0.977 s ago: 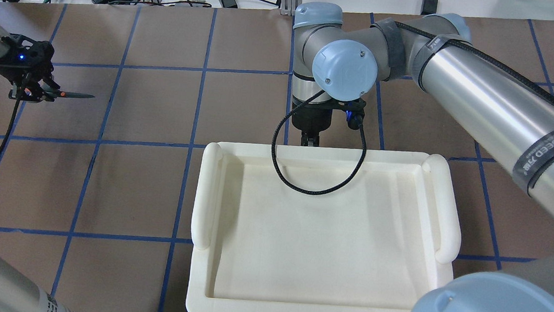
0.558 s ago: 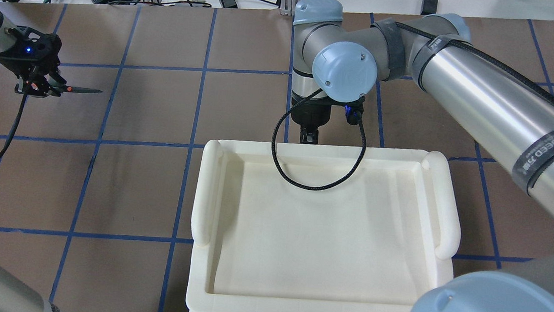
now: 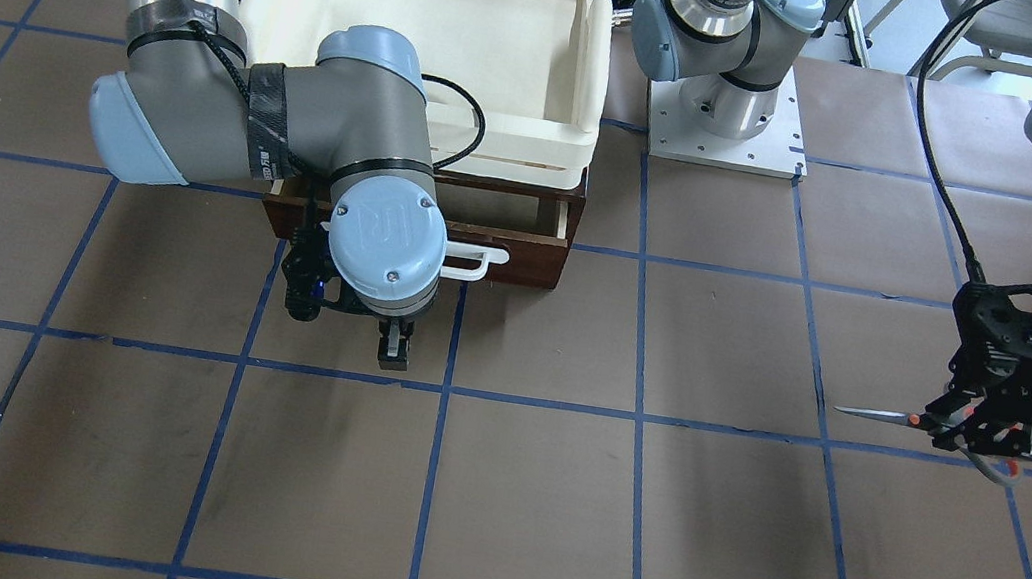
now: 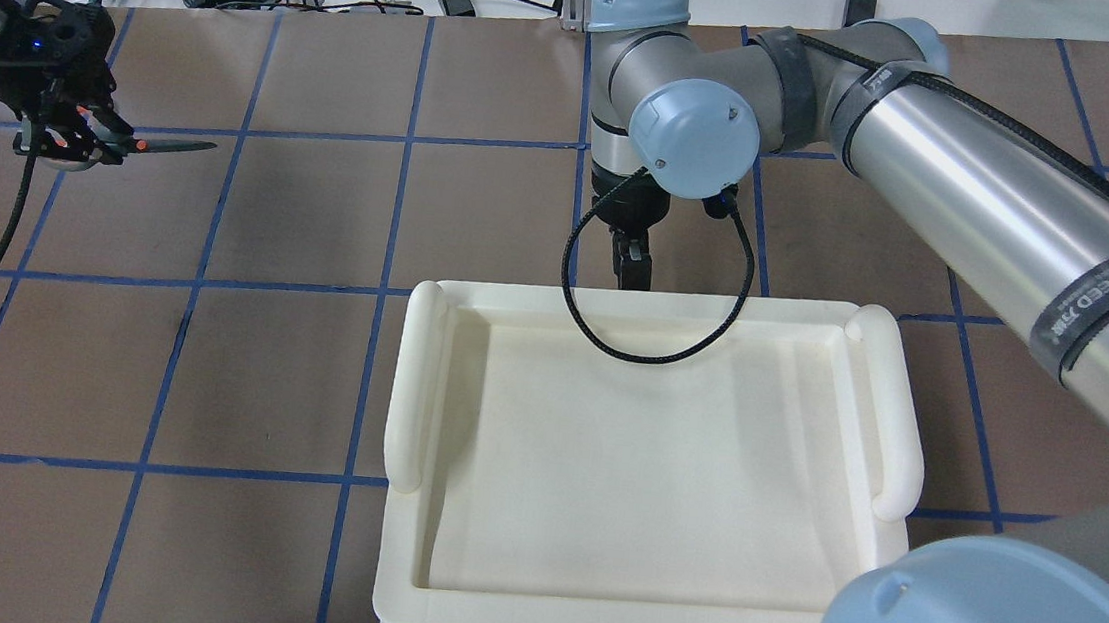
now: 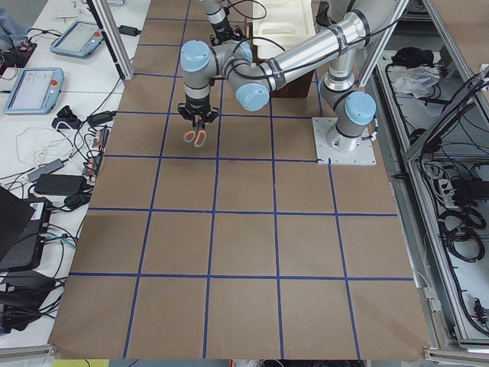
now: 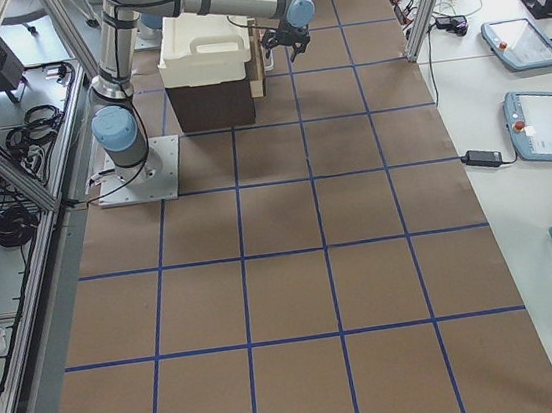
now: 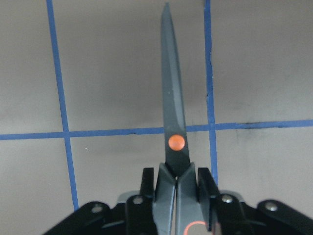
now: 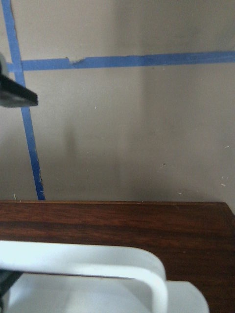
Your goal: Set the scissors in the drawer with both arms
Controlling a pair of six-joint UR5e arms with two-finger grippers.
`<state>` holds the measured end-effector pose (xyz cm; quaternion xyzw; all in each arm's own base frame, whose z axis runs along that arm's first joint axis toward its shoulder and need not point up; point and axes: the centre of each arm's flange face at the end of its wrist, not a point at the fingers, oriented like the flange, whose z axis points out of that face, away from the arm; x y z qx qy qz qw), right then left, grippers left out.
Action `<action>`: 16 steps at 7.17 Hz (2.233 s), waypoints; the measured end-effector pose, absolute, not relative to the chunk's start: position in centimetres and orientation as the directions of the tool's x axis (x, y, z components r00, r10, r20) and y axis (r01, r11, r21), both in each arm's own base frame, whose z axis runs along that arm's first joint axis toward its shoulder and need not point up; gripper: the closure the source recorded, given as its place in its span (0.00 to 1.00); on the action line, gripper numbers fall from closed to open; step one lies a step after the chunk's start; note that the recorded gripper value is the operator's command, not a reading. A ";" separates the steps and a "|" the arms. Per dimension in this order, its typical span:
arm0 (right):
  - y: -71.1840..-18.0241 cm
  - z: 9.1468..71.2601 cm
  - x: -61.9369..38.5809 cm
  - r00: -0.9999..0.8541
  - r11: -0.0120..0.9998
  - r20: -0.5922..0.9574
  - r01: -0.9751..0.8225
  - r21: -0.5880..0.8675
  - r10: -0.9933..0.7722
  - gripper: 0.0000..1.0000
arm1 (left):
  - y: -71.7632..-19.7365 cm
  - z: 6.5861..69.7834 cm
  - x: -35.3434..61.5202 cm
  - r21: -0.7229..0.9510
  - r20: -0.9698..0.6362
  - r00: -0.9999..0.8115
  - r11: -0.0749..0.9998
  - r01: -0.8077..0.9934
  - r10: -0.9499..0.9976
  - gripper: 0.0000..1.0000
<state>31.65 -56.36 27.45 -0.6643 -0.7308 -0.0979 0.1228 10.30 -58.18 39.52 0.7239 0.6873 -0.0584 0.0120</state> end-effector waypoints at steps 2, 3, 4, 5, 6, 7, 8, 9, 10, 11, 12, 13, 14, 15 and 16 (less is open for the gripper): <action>-56.9 27.6 31.6 -0.121 0.129 0.282 0.992 -0.011 0.952 0.00 | -55.6 44.1 7.5 -0.074 -0.104 0.024 -0.032 0.997 0.994 0.97; -57.2 27.7 31.6 -0.127 0.134 0.270 0.991 -0.008 0.955 0.00 | -54.2 46.2 5.6 -0.074 -0.110 0.003 -0.011 0.997 0.994 0.98; -57.6 28.0 31.7 -0.129 0.135 0.258 0.991 -0.006 0.958 0.00 | -53.1 47.9 3.8 -0.074 -0.121 -0.004 -0.005 0.997 0.993 0.97; -58.2 28.3 31.8 -0.136 0.141 0.246 0.990 -0.003 0.960 0.00 | -52.0 49.2 2.1 -0.075 -0.130 0.004 -0.014 0.997 0.992 0.98; -58.7 28.4 31.8 -0.145 0.150 0.240 0.989 -0.001 0.960 0.00 | -51.4 50.0 1.2 -0.077 -0.136 0.013 -0.023 0.997 0.991 0.97; -59.1 28.5 31.8 -0.151 0.155 0.233 0.988 0.002 0.961 0.00 | -50.9 50.5 0.7 -0.077 -0.139 0.017 -0.028 0.997 0.990 0.97; -59.5 28.5 31.6 -0.157 0.160 0.228 0.987 0.005 0.961 0.00 | -50.6 50.8 0.5 -0.077 -0.137 0.021 -0.031 0.997 0.990 0.97; -59.9 28.5 31.3 -0.162 0.165 0.226 0.986 0.007 0.960 0.00 | -50.5 50.7 0.1 -0.079 -0.128 0.026 -0.036 0.996 0.991 0.97; -60.2 28.6 30.9 -0.169 0.171 0.224 0.985 0.011 0.960 0.00 | -50.4 50.6 -0.3 -0.080 -0.120 0.034 -0.044 0.996 0.992 0.97; -60.6 28.7 30.7 -0.180 0.181 0.220 0.983 0.015 0.959 0.00 | -50.3 50.5 -0.7 -0.079 -0.115 0.041 -0.050 0.996 0.992 0.97; -61.0 28.7 30.6 -0.185 0.185 0.216 0.983 0.018 0.959 0.00 | -50.1 50.4 -0.9 -0.079 -0.112 0.044 -0.053 0.995 0.993 0.97; -61.4 28.6 30.6 -0.187 0.187 0.211 0.982 0.019 0.960 0.00 | -50.1 50.2 -1.0 -0.080 -0.109 0.045 -0.054 0.995 0.993 0.97; -61.8 28.6 30.7 -0.188 0.188 0.204 0.982 0.021 0.961 0.00 | -50.0 50.2 -1.0 -0.081 -0.108 0.046 -0.055 0.995 0.993 0.97; -62.2 28.7 30.8 -0.189 0.189 0.197 0.982 0.022 0.962 0.00 | -50.0 50.1 -1.1 -0.082 -0.106 0.047 -0.056 0.995 0.993 0.97; -62.6 28.8 30.9 -0.189 0.188 0.191 0.982 0.023 0.963 0.00 | -49.9 50.1 -1.1 -0.083 -0.105 0.047 -0.056 0.995 0.993 0.97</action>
